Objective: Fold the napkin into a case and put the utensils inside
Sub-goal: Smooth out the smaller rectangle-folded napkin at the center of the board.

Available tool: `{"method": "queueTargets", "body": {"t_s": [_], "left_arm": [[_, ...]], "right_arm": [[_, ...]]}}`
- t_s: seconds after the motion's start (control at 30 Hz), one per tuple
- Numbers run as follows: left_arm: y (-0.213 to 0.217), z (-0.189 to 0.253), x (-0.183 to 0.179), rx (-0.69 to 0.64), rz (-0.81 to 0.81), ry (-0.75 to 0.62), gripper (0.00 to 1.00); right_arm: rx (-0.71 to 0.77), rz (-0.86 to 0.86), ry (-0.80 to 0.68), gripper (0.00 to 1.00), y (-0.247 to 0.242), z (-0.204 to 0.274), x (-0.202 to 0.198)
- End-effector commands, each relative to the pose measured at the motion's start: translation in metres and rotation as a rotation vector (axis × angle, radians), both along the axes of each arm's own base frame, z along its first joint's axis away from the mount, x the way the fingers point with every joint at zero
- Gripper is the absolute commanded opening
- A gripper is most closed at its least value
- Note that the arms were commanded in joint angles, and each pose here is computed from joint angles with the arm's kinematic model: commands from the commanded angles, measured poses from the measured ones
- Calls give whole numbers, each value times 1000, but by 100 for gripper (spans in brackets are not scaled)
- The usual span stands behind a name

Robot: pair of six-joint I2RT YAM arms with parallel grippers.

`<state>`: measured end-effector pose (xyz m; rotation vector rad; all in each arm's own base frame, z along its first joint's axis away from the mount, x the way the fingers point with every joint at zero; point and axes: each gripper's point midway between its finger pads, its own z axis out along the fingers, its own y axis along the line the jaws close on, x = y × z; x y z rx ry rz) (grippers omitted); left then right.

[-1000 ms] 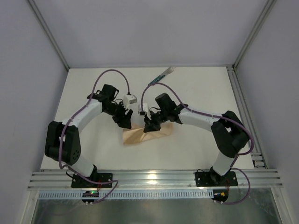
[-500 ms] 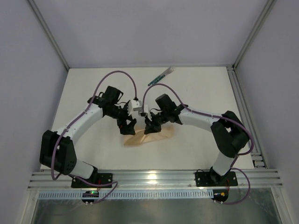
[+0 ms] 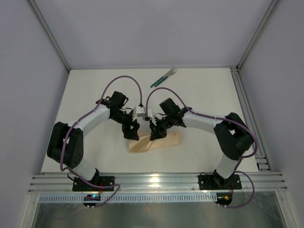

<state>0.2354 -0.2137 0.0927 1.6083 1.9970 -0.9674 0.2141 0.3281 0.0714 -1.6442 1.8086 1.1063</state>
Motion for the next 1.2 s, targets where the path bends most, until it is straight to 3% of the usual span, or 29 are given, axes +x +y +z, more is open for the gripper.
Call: {"method": "queueTargets", "body": {"t_s": [0.0, 0.1, 0.27, 0.53, 0.73, 0.93, 1.03, 1.13, 1.17], "left_arm": [[1, 17, -2, -128, 46, 19, 87], [15, 44, 18, -205, 136, -58, 90], [11, 61, 8, -269, 98, -91, 96], [-4, 22, -8, -195, 30, -41, 99], [-7, 38, -2, -281, 51, -25, 99], [-6, 22, 1, -198, 51, -65, 99], [-6, 12, 5, -158, 80, -42, 95], [-8, 10, 11, -148, 93, -37, 81], [-8, 10, 10, -147, 91, -25, 69]], "right_arm": [[124, 29, -100, 4, 18, 36, 10], [108, 14, -91, 4, 12, 31, 10], [117, -3, -90, 4, 14, 33, 13], [139, -7, -100, 4, 14, 42, 13], [156, -16, -133, 4, 12, 54, 12], [181, -16, -149, 4, 10, 63, 9], [185, -16, -154, 4, 11, 65, 9], [197, -5, -146, 4, 13, 67, 7], [196, -1, -134, 4, 13, 65, 6]]}}
